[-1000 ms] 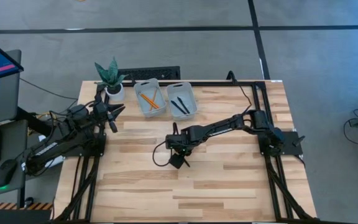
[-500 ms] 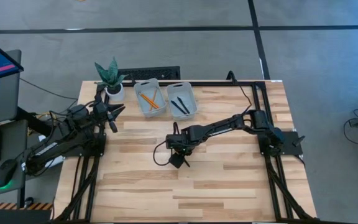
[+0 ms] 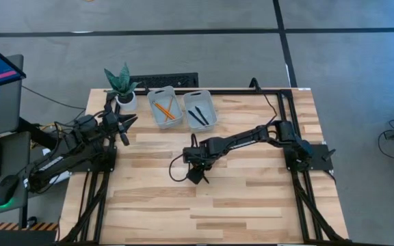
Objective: Sort pens & pencils
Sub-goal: Put the black ballpen into the right bin, then return to Home Position
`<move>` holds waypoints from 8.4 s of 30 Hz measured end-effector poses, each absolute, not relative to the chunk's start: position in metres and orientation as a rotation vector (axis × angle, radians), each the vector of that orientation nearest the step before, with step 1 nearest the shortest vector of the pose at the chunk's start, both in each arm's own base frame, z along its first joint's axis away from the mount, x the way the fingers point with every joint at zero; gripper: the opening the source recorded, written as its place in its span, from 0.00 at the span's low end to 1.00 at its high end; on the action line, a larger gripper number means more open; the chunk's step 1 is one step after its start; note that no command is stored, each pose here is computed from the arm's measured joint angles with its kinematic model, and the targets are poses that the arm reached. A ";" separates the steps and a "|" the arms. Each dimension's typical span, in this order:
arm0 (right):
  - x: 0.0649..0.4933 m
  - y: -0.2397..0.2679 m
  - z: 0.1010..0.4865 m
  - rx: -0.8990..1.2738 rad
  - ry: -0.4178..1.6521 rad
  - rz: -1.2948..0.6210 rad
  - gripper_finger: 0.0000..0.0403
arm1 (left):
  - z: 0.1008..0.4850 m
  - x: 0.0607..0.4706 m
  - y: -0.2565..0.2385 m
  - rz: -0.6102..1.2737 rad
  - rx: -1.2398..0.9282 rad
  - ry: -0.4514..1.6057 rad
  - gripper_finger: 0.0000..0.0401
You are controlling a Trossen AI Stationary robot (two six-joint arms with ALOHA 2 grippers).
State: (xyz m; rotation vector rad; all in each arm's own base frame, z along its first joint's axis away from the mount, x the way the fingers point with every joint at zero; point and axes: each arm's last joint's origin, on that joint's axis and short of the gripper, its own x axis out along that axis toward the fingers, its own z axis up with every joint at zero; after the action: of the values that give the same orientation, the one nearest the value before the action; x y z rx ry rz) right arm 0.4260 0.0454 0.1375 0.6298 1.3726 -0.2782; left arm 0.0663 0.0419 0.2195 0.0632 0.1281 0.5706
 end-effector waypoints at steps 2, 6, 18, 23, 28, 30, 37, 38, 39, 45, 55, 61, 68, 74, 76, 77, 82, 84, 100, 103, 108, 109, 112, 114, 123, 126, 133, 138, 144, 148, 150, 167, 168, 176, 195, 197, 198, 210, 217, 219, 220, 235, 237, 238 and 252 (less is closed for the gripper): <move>0.426 0.045 0.137 0.629 1.375 -0.279 0.55 | 0.219 0.066 0.042 0.571 0.063 0.128 0.13; 0.425 0.045 0.137 0.629 1.379 -0.281 0.47 | 0.219 0.066 0.042 0.570 0.063 0.128 0.13; 0.425 0.046 0.137 0.641 1.393 -0.254 0.37 | 0.219 0.066 0.042 0.570 0.062 0.128 0.13; 0.424 0.045 0.137 0.642 1.408 -0.264 0.36 | 0.219 0.066 0.042 0.569 0.061 0.128 0.13; 0.422 0.046 0.136 0.643 1.425 -0.273 0.35 | 0.219 0.066 0.042 0.569 0.059 0.128 0.13; 0.422 0.046 0.136 0.643 1.428 -0.275 0.34 | 0.219 0.066 0.042 0.566 0.057 0.128 0.13; 0.421 0.047 0.136 0.662 1.434 -0.295 0.33 | 0.219 0.066 0.042 0.564 0.053 0.129 0.13; 0.421 0.047 0.136 0.662 1.435 -0.295 0.33 | 0.219 0.066 0.042 0.564 0.053 0.129 0.13; 0.421 0.047 0.136 0.662 1.435 -0.295 0.33 | 0.219 0.066 0.042 0.564 0.053 0.129 0.13; 0.419 0.047 0.136 0.668 1.448 -0.306 0.33 | 0.219 0.066 0.042 0.564 0.054 0.129 0.13; 0.416 0.045 0.135 0.658 1.459 -0.402 0.28 | 0.219 0.066 0.042 0.565 0.054 0.129 0.13; 0.414 0.038 0.135 0.659 1.471 -0.432 0.25 | 0.219 0.066 0.042 0.565 0.054 0.129 0.13; 0.413 0.033 0.135 0.659 1.479 -0.452 0.24 | 0.219 0.066 0.042 0.565 0.054 0.129 0.13; 0.413 0.033 0.135 0.631 1.480 -0.431 0.24 | 0.219 0.066 0.042 0.565 0.062 0.132 0.13; 0.414 0.033 0.135 0.612 1.475 -0.409 0.24 | 0.219 0.066 0.042 0.565 0.067 0.133 0.13; 0.414 0.033 0.135 0.613 1.470 -0.409 0.24 | 0.219 0.066 0.042 0.565 0.069 0.134 0.13; 0.415 0.033 0.135 0.617 1.460 -0.409 0.24 | 0.219 0.066 0.042 0.565 0.069 0.134 0.13; 0.415 0.033 0.135 0.613 1.455 -0.411 0.23 | 0.219 0.066 0.042 0.565 0.069 0.134 0.13; 0.417 0.031 0.135 0.566 1.427 -0.427 0.16 | 0.219 0.066 0.042 0.565 0.068 0.138 0.13; 0.417 0.031 0.135 0.559 1.428 -0.420 0.16 | 0.219 0.066 0.042 0.565 0.068 0.138 0.13; 0.417 0.027 0.135 0.565 1.428 -0.423 0.16 | 0.219 0.066 0.042 0.565 0.068 0.138 0.13; 0.417 0.027 0.135 0.564 1.429 -0.420 0.16 | 0.219 0.066 0.042 0.565 0.068 0.138 0.13; 0.417 0.025 0.136 0.569 1.428 -0.419 0.16 | 0.219 0.066 0.042 0.565 0.068 0.138 0.13; 0.417 0.024 0.138 0.569 1.427 -0.422 0.16 | 0.219 0.066 0.042 0.565 0.068 0.138 0.13; 0.423 0.012 0.155 0.527 1.421 -0.426 0.16 | 0.219 0.066 0.042 0.565 0.068 0.137 0.13; 0.427 0.008 0.164 0.523 1.416 -0.403 0.16 | 0.219 0.066 0.042 0.565 0.068 0.137 0.13; 0.437 -0.009 0.190 0.496 1.355 -0.355 0.16 | 0.219 0.066 0.042 0.565 0.068 0.137 0.13; 0.444 -0.024 0.211 0.471 1.293 -0.336 0.16 | 0.219 0.066 0.042 0.565 0.068 0.137 0.13; 0.448 -0.057 0.234 0.402 1.212 -0.409 0.16 | 0.219 0.066 0.042 0.565 0.068 0.137 0.13; 0.446 -0.085 0.247 0.395 1.165 -0.467 0.16 | 0.219 0.066 0.042 0.565 0.068 0.137 0.13; 0.444 -0.101 0.253 0.414 1.147 -0.494 0.16 | 0.219 0.066 0.042 0.565 0.068 0.137 0.13; 0.415 -0.176 0.254 0.484 1.173 -0.615 0.16 | 0.219 0.066 0.043 0.615 0.071 0.141 0.13; 0.415 -0.176 0.254 0.484 1.173 -0.615 0.16 | 0.219 0.065 0.043 0.618 0.071 0.141 0.13; 0.418 -0.169 0.237 0.468 1.208 -0.586 0.16 | 0.219 0.065 0.043 0.618 0.071 0.141 0.13; 0.403 -0.161 0.180 0.511 1.353 -0.594 0.16 | 0.219 0.065 0.043 0.618 0.074 0.142 0.13; 0.402 -0.161 0.178 0.530 1.348 -0.610 0.16 | 0.219 0.065 0.043 0.618 0.074 0.142 0.13; 0.402 -0.161 0.177 0.536 1.345 -0.615 0.16 | 0.219 0.065 0.043 0.617 0.074 0.142 0.13; 0.403 -0.161 0.177 0.541 1.342 -0.618 0.16 | 0.219 0.065 0.043 0.617 0.074 0.142 0.13; 0.403 -0.162 0.177 0.555 1.325 -0.630 0.16 | 0.219 0.066 0.043 0.617 0.074 0.142 0.13; 0.403 -0.162 0.177 0.554 1.325 -0.630 0.16 | 0.219 0.066 0.043 0.617 0.074 0.143 0.13; 0.403 -0.162 0.177 0.554 1.325 -0.630 0.17 | 0.219 0.066 0.043 0.617 0.074 0.143 0.13; 0.403 -0.162 0.178 0.553 1.323 -0.629 0.34 | 0.219 0.065 0.043 0.617 0.074 0.143 0.13; 0.403 -0.162 0.184 0.554 1.324 -0.631 0.35 | 0.219 0.065 0.043 0.617 0.074 0.142 0.13; 0.404 -0.163 0.190 0.554 1.315 -0.631 0.35 | 0.219 0.065 0.043 0.617 0.074 0.143 0.13; 0.418 -0.165 0.320 0.370 1.047 -0.501 0.34 | 0.219 0.065 0.043 0.618 0.068 0.140 0.13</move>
State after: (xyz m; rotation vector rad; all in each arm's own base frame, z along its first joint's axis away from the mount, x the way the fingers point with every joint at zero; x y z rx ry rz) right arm 0.4184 -0.1647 0.3203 0.3697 1.0471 -0.5013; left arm 0.0655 0.0430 0.2187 0.0682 0.1404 0.6177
